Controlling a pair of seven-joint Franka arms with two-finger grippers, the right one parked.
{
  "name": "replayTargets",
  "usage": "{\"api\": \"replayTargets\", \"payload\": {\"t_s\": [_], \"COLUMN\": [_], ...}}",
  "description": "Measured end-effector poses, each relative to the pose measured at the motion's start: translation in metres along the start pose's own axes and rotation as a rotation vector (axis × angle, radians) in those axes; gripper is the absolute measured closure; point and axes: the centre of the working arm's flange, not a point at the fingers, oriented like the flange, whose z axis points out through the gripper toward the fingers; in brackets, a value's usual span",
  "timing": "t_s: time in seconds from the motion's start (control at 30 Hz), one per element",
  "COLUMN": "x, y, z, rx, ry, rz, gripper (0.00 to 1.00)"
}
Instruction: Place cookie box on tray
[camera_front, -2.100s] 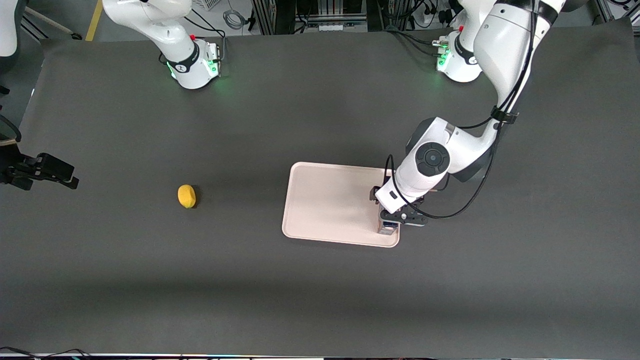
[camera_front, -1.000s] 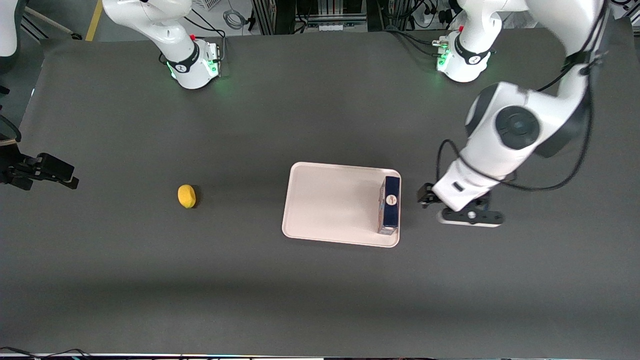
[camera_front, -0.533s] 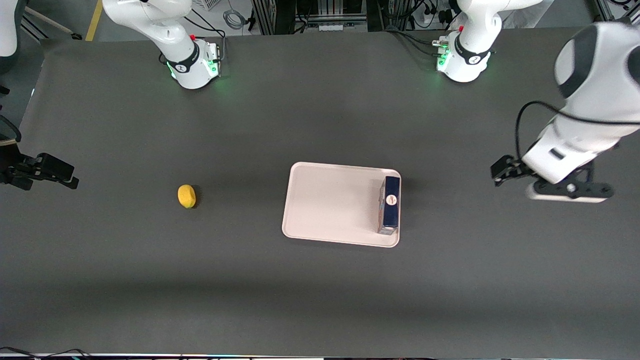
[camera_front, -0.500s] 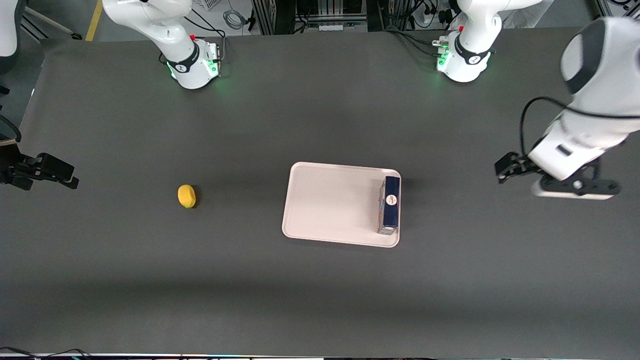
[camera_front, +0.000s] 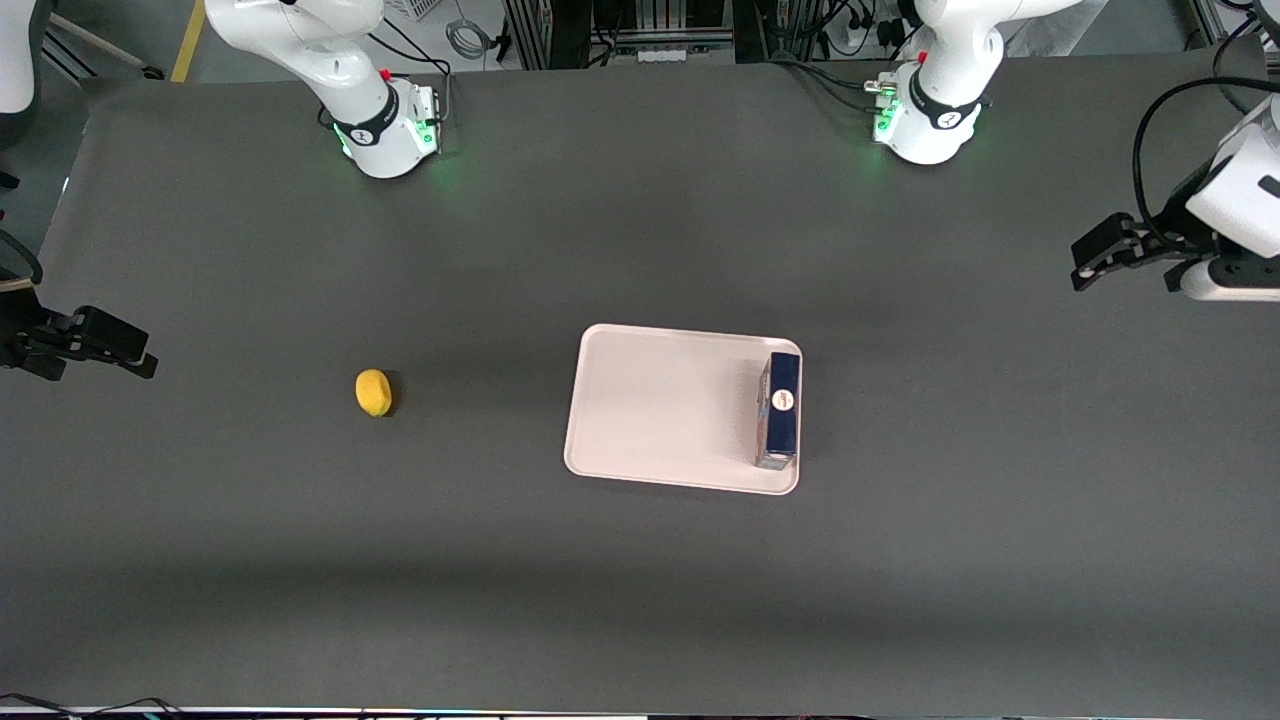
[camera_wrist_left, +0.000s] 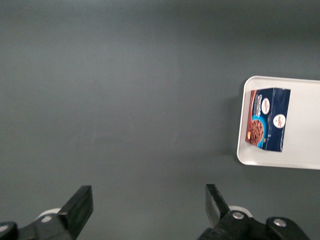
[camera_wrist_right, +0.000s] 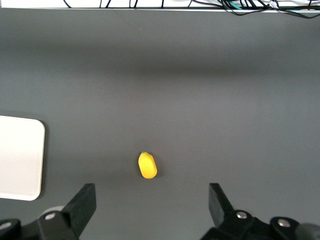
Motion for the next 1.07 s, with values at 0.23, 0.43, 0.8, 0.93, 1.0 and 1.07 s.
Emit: {"api": "replayTargets", "payload": {"t_s": [0.23, 0.43, 0.8, 0.93, 1.0, 1.07], "x": [-0.009, -0.011, -0.015, -0.015, -0.015, -0.015], "y": [-0.001, -0.001, -0.001, -0.001, -0.001, -0.001], "z": [-0.002, -0.004, -0.003, -0.003, -0.003, -0.002], "rx": [0.003, 0.004, 0.006, 0.006, 0.006, 0.006], "ry": [-0.038, -0.041, -0.044, -0.045, -0.046, -0.046], "rz": [0.007, 0.022, 0.031, 0.031, 0.032, 0.031], "gripper": [0.00, 0.00, 0.00, 0.00, 0.00, 0.00]}}
